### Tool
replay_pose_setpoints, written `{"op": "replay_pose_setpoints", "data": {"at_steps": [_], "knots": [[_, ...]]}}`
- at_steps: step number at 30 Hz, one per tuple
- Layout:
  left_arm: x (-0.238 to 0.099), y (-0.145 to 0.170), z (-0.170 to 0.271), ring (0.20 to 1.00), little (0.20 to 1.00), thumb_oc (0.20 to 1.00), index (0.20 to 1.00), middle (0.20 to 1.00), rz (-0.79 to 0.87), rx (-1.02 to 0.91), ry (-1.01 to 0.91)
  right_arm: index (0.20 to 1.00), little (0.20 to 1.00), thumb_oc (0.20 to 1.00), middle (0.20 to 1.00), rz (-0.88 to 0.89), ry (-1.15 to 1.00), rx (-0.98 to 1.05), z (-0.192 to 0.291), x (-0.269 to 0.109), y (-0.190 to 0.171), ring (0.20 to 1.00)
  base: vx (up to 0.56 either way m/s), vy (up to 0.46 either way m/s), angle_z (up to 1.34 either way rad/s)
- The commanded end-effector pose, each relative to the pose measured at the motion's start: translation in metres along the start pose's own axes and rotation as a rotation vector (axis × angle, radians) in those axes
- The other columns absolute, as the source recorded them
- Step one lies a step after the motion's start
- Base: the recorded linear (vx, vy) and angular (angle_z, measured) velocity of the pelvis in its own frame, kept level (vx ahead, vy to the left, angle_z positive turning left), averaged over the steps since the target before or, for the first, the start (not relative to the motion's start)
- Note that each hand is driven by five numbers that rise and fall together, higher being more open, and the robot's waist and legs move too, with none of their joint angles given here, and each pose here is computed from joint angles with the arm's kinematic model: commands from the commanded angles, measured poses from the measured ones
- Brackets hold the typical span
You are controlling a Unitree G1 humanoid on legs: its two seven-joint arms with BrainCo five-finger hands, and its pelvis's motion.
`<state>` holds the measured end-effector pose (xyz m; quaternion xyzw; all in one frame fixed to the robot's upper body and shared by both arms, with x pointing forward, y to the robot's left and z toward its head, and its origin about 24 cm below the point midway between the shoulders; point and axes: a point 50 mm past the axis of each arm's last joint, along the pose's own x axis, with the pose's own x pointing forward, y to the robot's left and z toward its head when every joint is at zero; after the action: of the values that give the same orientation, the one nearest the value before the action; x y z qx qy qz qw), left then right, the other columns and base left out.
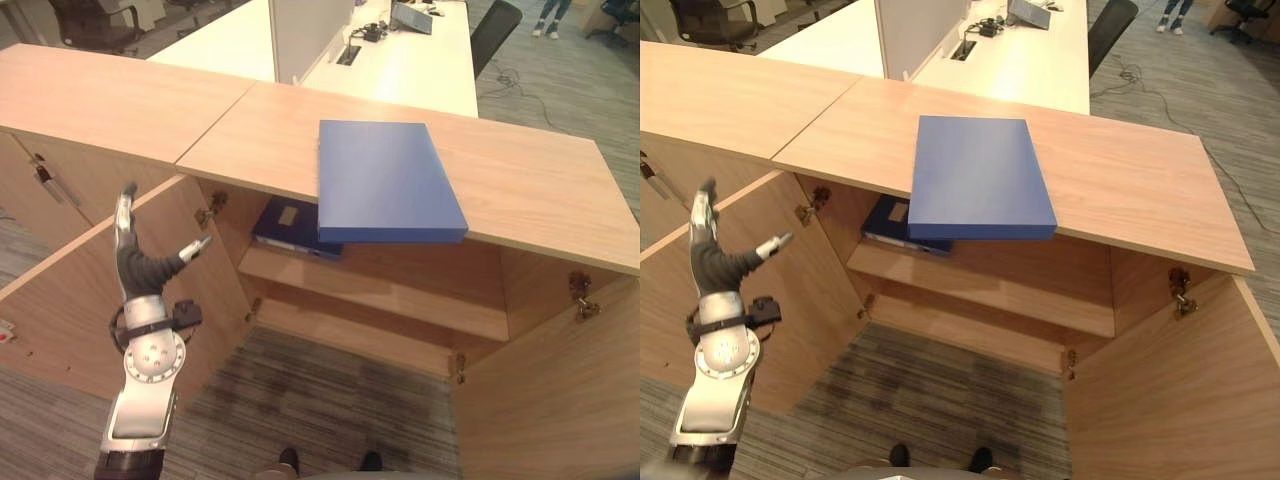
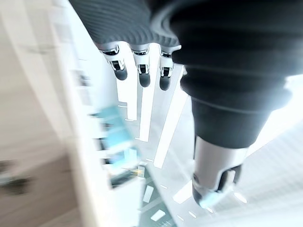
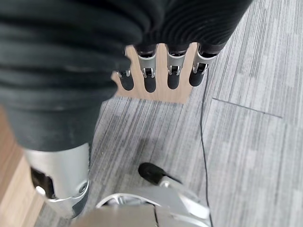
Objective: Put the empty folder in the office cabinet
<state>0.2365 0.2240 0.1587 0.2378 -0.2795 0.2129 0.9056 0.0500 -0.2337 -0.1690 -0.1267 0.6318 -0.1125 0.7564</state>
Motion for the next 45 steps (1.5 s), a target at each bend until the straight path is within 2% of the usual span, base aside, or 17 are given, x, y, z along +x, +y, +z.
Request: {"op": "replay_pose_setpoints", "data": {"at_steps": [1, 3, 6, 7, 9, 11, 17, 27, 34, 43, 45], "knots": [[0.014, -0.01, 0.034, 1.0, 1.0, 1.0, 1.0, 1.0, -0.069, 0.0, -0.219, 1.0, 1.0, 1.0, 1.0, -0.011, -0.03, -0.048, 0.02, 0.001, 0.004, 1.0, 0.0, 0.0, 0.0], [0.02, -0.024, 0.056, 1.0, 1.0, 1.0, 1.0, 1.0, -0.15, -0.036, -0.337, 1.0, 1.0, 1.0, 1.0, -0.017, -0.036, -0.067, 0.025, 0.002, 0.0, 1.0, 0.02, 0.007, -0.06], [0.025, -0.031, 0.071, 1.0, 1.0, 1.0, 1.0, 1.0, -0.181, -0.04, -0.426, 1.0, 1.0, 1.0, 1.0, -0.017, -0.044, -0.08, 0.028, 0.002, -0.001, 1.0, 0.02, 0.009, -0.08], [0.027, -0.041, 0.089, 1.0, 1.0, 1.0, 1.0, 1.0, -0.225, -0.051, -0.522, 1.0, 1.0, 1.0, 1.0, -0.021, -0.048, -0.101, 0.029, 0.002, -0.003, 1.0, 0.01, 0.012, -0.13], [0.028, -0.046, 0.094, 1.0, 1.0, 1.0, 1.0, 1.0, -0.244, -0.051, -0.549, 1.0, 1.0, 1.0, 1.0, -0.022, -0.05, -0.105, 0.029, 0.002, -0.002, 1.0, 0.01, 0.008, -0.08], [0.031, -0.065, 0.106, 1.0, 1.0, 1.0, 1.0, 1.0, -0.315, -0.034, -0.62, 1.0, 1.0, 1.0, 1.0, -0.028, -0.052, -0.117, 0.03, 0.002, -0.003, 1.0, 0.02, 0.009, -0.07], [0.035, -0.103, 0.108, 1.0, 1.0, 1.0, 1.0, 1.0, -0.443, 0.028, -0.645, 1.0, 1.0, 1.0, 1.0, -0.043, -0.047, -0.11, 0.03, 0.003, -0.007, 1.0, 0.02, 0.008, -0.08], [0.036, -0.138, 0.102, 1.0, 1.0, 1.0, 1.0, 1.0, -0.53, 0.127, -0.635, 1.0, 1.0, 1.0, 1.0, -0.046, -0.013, -0.118, 0.023, 0.003, -0.007, 1.0, 0.01, 0.004, -0.05], [0.046, -0.168, 0.093, 1.0, 1.0, 1.0, 1.0, 1.0, -0.554, 0.415, -0.703, 1.0, 1.0, 1.0, 1.0, -0.052, -0.021, -0.122, 0.027, 0.003, -0.008, 1.0, 0.0, 0.001, -0.04], [0.066, -0.181, 0.078, 1.0, 1.0, 1.0, 1.0, 1.0, -0.498, 0.719, -0.727, 1.0, 1.0, 1.0, 1.0, -0.053, -0.005, -0.147, 0.024, 0.003, -0.011, 1.0, 0.0, 0.0, -0.04], [0.067, -0.183, 0.078, 1.0, 1.0, 1.0, 1.0, 1.0, -0.497, 0.736, -0.73, 1.0, 1.0, 1.0, 1.0, -0.054, -0.006, -0.149, 0.025, 0.003, -0.011, 1.0, 0.0, 0.0, 0.0]]}}
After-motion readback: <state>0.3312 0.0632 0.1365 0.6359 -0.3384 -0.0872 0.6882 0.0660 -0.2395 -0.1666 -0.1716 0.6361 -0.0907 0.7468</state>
